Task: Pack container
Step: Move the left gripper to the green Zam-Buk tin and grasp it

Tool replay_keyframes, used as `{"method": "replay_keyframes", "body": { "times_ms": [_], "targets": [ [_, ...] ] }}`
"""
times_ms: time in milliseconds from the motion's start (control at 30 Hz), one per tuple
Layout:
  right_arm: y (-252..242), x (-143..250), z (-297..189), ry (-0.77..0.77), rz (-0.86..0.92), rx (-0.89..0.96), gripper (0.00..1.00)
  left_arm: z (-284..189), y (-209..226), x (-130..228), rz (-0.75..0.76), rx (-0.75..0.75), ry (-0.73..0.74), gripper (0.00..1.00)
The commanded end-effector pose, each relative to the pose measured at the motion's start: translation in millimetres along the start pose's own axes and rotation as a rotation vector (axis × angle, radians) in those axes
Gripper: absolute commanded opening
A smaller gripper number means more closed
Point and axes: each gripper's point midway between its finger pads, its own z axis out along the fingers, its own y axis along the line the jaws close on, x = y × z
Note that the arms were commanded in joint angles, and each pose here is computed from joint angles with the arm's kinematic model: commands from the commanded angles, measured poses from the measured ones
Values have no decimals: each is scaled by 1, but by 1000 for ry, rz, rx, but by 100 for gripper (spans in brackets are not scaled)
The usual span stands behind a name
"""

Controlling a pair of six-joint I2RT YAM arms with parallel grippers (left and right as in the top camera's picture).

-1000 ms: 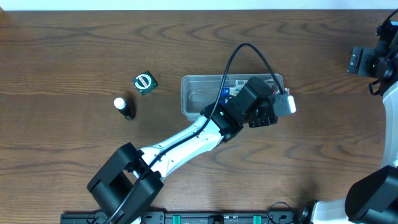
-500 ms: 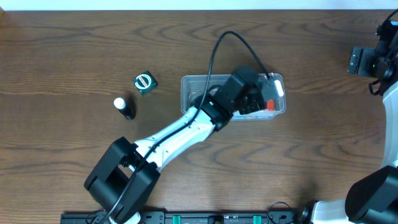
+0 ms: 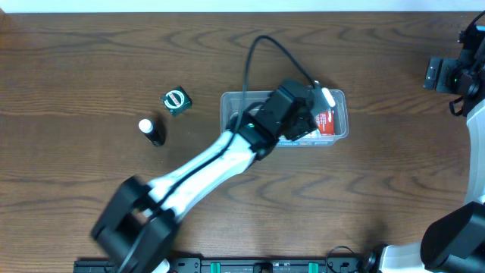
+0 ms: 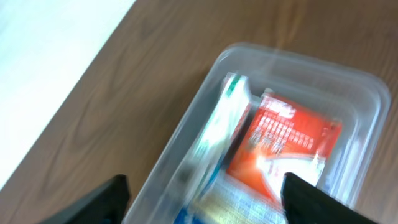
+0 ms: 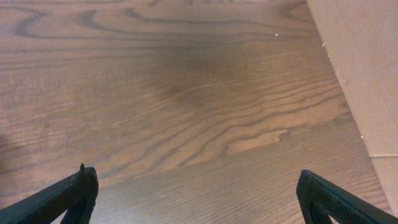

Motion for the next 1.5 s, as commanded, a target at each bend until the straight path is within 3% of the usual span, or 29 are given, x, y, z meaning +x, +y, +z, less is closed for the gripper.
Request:
{"method": "replay_keyframes", "body": {
  "times_ms": [0,100,300,467,633,833,1233,1467],
  "targets": [
    [-3,-2,-2,-6,18,10,99,-65,66,-23,-151,-209,-51,85],
    [-3,-2,-2,-6,18,10,99,-91,107,-3,-229,-273,25,91],
    [-3,-2,-2,-6,18,10,99,-126,203,46,-572,-430,152,95],
    [-3,-2,-2,-6,18,10,99,-125,257,97,-718,-506,227,94],
    [-3,-2,-2,-6,18,10,99,-88,267,156,-626,-398,359,95],
    [-3,-2,-2,-6,18,10,99,-39,264,227,-626,-292,476,99],
    [-3,-2,-2,-6,18,10,99,-25,236,262,-394,-101,597,98],
    [-3,-2,-2,-6,18,10,99,-20,224,280,-375,-43,648,98]
  ]
}}
